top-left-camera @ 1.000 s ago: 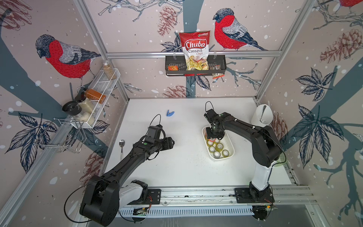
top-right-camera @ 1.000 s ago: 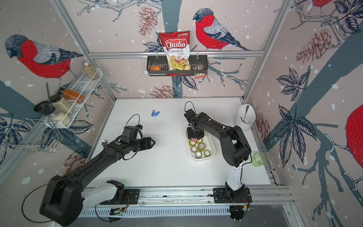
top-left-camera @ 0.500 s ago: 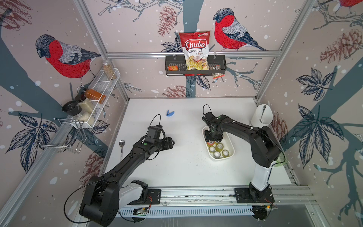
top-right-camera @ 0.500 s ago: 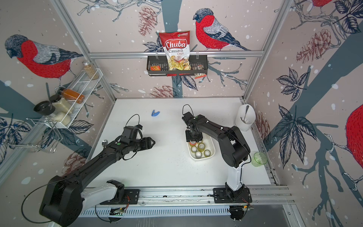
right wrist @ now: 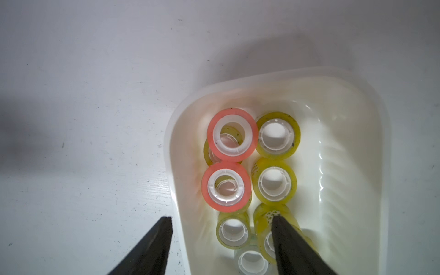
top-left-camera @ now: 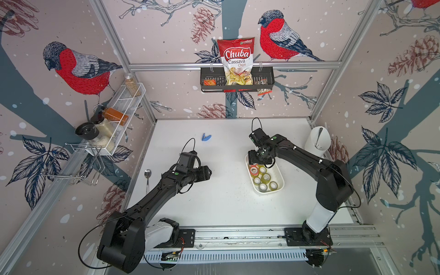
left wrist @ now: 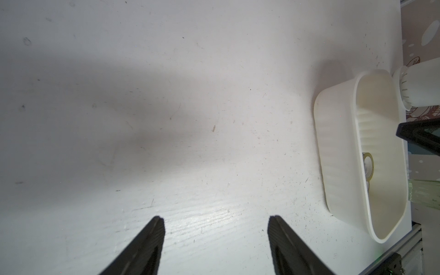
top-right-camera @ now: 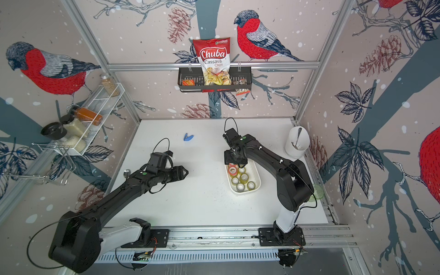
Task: Put the transparent tape into the storage box
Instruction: Place the tape in the storage box, then reset both arms
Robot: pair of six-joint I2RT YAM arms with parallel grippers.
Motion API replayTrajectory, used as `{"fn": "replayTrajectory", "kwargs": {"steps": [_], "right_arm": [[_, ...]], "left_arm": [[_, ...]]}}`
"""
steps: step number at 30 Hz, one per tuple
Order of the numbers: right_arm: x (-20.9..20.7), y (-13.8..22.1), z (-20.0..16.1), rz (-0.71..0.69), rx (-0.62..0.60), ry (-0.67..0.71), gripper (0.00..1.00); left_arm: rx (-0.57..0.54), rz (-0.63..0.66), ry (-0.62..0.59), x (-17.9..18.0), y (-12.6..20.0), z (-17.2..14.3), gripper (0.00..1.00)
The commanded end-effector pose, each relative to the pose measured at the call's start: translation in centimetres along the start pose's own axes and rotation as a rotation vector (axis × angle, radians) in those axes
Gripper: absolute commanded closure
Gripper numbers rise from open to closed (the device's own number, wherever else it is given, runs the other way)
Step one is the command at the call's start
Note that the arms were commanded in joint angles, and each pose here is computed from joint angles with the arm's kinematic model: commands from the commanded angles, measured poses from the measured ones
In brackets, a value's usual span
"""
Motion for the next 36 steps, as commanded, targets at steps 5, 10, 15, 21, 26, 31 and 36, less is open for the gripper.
{"fn": "replayTrajectory", "kwargs": {"steps": [5,10,15,21,26,31,36], "right_arm": [[-2.0,3.3,1.1,0.005,-0.146,-0.059,0.18],[-3.8,6.2,2.4,0.029,-0.354,-0.074,0.00],[-6.8,9.0,2.4,0.041,-0.585,-0.123,0.00],[-13.1,10.0,-0.2,0.046,-0.873,-0.219,0.00],[-16.1,10.1,-3.5,-0.009,-1.115,-0.155,0.00],[-18.1,8.5,-5.5,-0.069,-1.115,-0.134,0.00],[-19.3,6.7,-6.7,-0.084,-1.119,-0.090,0.00]], "left_arm": [[-0.041,0.015,-0.020,-0.2,0.6,0.7,0.26],[-0.127,0.082,-0.055,-0.6,1.8,2.6,0.12],[-0.268,0.184,-0.108,-0.7,3.8,5.0,0.02],[-0.474,0.369,-0.274,-0.1,5.7,7.0,0.04],[-0.639,0.452,-0.348,2.1,6.4,6.8,0.05],[-0.647,0.474,-0.261,6.8,6.4,6.8,0.05],[-0.628,0.502,-0.256,9.6,5.7,6.9,0.05]]}}
Point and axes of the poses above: each gripper's point midway between its finger pads, its own y axis back along the fingers, its own x axis along the line the jaws close on, z = x × y, the point moved 9 cm from there along y, back along the fingers, and after that the axes turned 3 degrees about -y, right-handed, at the moved point
